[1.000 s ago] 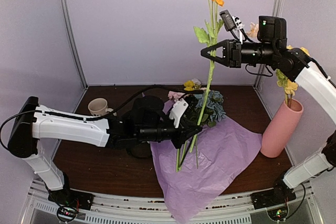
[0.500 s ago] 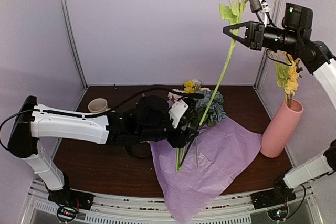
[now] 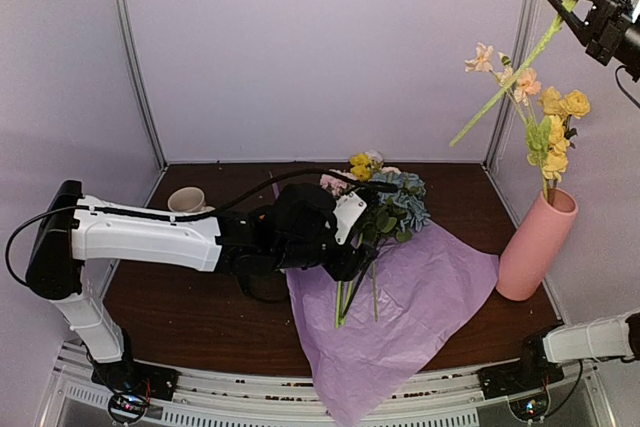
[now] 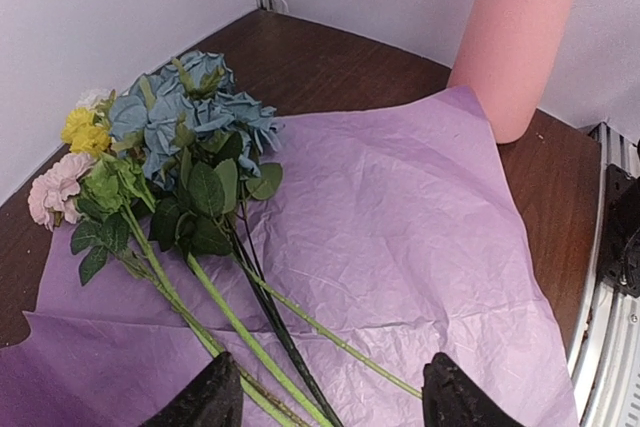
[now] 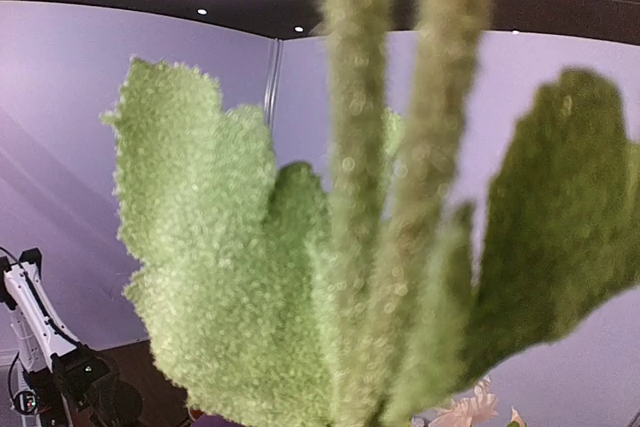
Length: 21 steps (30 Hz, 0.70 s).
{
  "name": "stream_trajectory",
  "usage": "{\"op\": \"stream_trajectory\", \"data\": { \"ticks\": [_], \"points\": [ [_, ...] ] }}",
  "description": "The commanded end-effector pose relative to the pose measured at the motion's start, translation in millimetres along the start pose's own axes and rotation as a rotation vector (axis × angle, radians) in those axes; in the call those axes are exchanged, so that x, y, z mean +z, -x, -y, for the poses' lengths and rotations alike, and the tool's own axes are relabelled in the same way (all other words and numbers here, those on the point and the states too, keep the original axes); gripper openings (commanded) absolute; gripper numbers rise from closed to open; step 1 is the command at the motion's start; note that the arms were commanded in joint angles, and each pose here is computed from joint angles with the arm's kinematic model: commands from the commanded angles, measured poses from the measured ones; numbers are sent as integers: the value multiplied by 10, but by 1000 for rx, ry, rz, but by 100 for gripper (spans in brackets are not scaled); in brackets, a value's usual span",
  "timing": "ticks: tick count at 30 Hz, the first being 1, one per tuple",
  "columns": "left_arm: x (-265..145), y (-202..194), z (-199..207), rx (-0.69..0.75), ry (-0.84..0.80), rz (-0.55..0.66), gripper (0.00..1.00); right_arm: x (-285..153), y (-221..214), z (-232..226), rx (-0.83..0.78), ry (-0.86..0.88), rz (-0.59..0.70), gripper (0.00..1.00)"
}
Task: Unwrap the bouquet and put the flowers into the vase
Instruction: Pass from the left arm to the right, then place the fake flower in the vase.
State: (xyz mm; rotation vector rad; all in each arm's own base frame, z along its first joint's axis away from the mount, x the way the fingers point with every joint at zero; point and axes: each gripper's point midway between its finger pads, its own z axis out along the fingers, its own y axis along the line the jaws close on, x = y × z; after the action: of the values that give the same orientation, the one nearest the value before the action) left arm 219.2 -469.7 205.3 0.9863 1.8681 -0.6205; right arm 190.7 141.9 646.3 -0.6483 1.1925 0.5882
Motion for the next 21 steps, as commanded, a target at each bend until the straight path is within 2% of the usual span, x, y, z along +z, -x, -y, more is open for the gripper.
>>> {"op": "stream_trajectory", "data": {
  "ticks": [1, 4, 10, 21],
  "points": [
    [-6, 188, -20, -22, 23, 53, 63, -134, -351, 233, -75, -152, -154, 0],
    [-2, 159, -45, 4, 38, 38, 63, -281, -550, 231, -146, -186, -239, 0],
    [41, 97, -86, 22, 64, 22, 63, -493, -891, 236, -166, -235, -339, 0],
    [143, 145, -44, 42, 51, 16, 63, -762, -693, 230, -253, -330, -326, 0]
  ]
}}
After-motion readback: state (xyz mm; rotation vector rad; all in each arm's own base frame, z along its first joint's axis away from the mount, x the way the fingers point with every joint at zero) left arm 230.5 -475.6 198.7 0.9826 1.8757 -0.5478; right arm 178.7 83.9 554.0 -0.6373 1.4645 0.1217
